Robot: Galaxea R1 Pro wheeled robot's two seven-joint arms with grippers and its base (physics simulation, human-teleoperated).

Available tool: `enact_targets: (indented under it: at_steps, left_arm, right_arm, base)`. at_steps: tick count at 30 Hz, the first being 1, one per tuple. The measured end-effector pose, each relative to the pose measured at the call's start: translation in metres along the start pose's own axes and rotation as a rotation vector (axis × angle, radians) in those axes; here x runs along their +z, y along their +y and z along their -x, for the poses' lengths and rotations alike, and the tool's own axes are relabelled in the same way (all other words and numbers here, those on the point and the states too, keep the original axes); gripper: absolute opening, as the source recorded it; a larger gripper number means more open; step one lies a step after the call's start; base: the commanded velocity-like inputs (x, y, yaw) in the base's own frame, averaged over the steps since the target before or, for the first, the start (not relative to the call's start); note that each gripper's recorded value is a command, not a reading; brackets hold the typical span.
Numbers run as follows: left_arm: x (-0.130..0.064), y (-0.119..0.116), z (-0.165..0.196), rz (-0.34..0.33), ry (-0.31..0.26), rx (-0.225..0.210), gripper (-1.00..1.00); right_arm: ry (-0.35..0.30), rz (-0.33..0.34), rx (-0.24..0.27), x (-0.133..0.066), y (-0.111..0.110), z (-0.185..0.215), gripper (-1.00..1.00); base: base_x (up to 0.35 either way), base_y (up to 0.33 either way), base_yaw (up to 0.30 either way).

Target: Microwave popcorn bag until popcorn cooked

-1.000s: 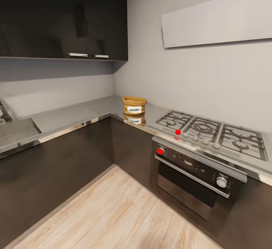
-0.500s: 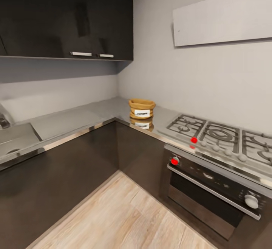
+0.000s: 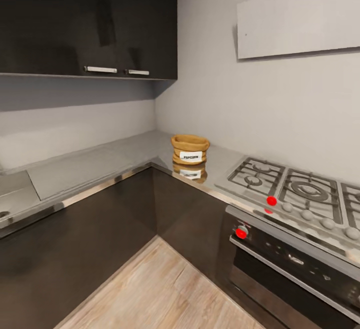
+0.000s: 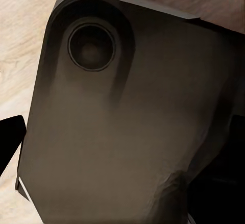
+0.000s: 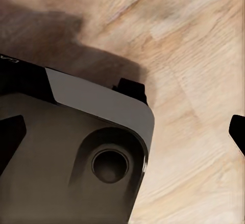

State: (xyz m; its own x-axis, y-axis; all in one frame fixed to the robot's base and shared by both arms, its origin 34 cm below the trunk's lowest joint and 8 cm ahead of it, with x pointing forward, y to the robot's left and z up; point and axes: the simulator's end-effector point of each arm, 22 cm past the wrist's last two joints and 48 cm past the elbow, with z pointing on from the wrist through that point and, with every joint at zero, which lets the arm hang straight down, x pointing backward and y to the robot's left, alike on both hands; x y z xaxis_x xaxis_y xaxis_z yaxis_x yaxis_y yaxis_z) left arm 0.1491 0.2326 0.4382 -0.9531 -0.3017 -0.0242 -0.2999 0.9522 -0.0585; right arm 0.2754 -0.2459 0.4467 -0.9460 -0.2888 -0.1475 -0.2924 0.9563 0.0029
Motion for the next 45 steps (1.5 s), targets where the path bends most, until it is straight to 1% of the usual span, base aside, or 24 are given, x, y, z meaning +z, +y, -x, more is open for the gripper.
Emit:
enact_targets:
  at_steps: [24, 29, 30, 31, 32, 33, 35, 38, 45]
  left_arm:
    - [0.0, 0.0, 0.001, -0.001, -0.007, 0.002, 1.0]
    - [0.0, 0.0, 0.002, 0.002, -0.01, -0.003, 1.0]
    - [0.0, 0.002, 0.003, 0.011, -0.012, -0.011, 1.0]
    - [0.0, 0.015, 0.004, 0.078, -0.017, -0.027, 1.0]
    - [-0.002, 0.028, 0.004, 0.143, -0.018, -0.032, 1.0]
    - [-0.003, 0.035, 0.004, 0.182, -0.018, -0.033, 1.0]
    - [-0.006, 0.045, 0.003, 0.234, -0.018, -0.036, 1.0]
    - [-0.007, 0.049, 0.003, 0.256, -0.019, -0.037, 1.0]
    - [-0.017, 0.048, 0.005, 0.256, -0.021, -0.035, 1.0]
  right_arm:
    - [-0.001, 0.001, 0.0, 0.0, 0.0, 0.0, 1.0]
    - [-0.001, 0.0, 0.0, 0.0, -0.001, 0.0, 1.0]
    - [-0.001, -0.001, 0.0, 0.0, -0.001, 0.0, 1.0]
    - [-0.001, -0.002, 0.0, 0.0, -0.002, 0.0, 1.0]
    - [-0.001, -0.002, 0.0, 0.0, -0.002, 0.0, 1.0]
    - [-0.001, -0.002, 0.0, 0.0, -0.002, 0.0, 1.0]
    - [-0.001, -0.003, 0.001, 0.0, -0.002, 0.0, 1.0]
    - [-0.001, -0.003, 0.002, 0.0, -0.002, 0.0, 1.0]
    - [0.003, -0.001, 0.001, -0.01, -0.002, 0.001, 1.0]
  base:
    - [0.323, 0.09, 0.0]
    - [0.108, 0.021, 0.0]
    - [0.006, 0.001, 0.0]
    - [0.003, 0.001, 0.0]
    - [0.002, 0.0, 0.0]
    - [0.001, 0.0, 0.0]
    - [0.0, 0.0, 0.0]
    - [0.0, 0.0, 0.0]
    - [0.0, 0.0, 0.0]
